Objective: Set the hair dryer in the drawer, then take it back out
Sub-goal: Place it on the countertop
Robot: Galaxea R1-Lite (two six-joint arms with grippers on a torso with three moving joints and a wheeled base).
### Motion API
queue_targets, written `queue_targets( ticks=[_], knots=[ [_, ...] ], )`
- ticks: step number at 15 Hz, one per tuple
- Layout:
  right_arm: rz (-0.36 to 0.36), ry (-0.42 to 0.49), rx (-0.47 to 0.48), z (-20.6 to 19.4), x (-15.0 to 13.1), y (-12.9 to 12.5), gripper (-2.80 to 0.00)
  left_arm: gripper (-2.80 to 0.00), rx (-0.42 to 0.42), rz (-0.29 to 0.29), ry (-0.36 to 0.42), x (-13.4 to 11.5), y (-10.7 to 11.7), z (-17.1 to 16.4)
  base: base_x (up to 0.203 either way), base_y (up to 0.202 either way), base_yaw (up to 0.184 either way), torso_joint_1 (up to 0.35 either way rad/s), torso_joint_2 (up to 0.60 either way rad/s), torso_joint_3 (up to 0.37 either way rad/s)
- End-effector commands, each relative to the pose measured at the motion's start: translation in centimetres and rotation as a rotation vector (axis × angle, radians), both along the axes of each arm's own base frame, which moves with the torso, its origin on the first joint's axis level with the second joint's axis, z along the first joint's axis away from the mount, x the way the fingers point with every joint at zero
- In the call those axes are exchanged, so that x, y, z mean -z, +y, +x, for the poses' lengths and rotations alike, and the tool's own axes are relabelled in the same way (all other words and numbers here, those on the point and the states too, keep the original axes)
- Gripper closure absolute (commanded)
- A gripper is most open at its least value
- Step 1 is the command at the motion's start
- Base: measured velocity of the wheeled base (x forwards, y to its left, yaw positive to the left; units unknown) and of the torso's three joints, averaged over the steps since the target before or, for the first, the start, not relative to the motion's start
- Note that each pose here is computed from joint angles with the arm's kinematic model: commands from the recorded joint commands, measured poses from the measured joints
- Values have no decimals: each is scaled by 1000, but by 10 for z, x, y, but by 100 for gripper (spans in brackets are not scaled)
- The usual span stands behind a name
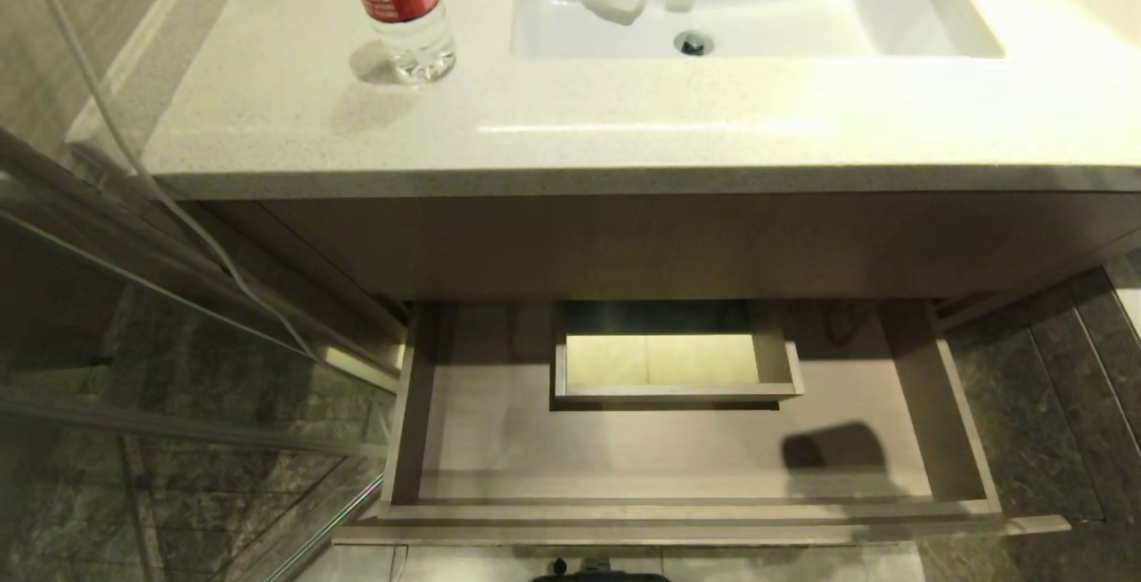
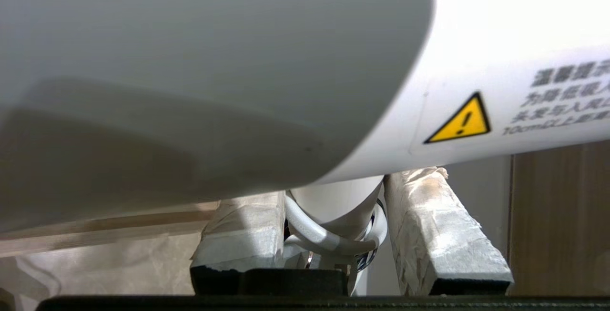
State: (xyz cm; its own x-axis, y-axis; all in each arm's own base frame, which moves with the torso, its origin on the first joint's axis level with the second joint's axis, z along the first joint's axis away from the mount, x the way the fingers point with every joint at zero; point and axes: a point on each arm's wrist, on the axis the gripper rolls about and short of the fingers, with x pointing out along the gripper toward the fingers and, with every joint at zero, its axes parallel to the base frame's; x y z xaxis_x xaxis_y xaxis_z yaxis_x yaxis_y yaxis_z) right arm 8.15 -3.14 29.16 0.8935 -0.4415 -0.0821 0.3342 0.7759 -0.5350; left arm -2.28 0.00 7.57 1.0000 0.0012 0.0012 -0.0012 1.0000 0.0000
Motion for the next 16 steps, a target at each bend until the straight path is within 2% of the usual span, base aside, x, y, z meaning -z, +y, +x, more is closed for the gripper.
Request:
queue_targets(
  ticks=[1,5,13,16],
  knots=[
    [4,18,3,2,3,-1,0,0,0,0,1,0,0,0,0,0,0,56,-152,-64],
    [15,36,4,3,6,-1,0,0,0,0,1,0,0,0,0,0,0,6,-3,-8],
    [-4,-2,-7,1,-3,0,0,0,0,0,1,0,0,0,0,0,0,4,1,4],
    [-7,-7,-6,0,-4,0,0,0,0,0,1,0,0,0,0,0,0,214,-22,181]
  ],
)
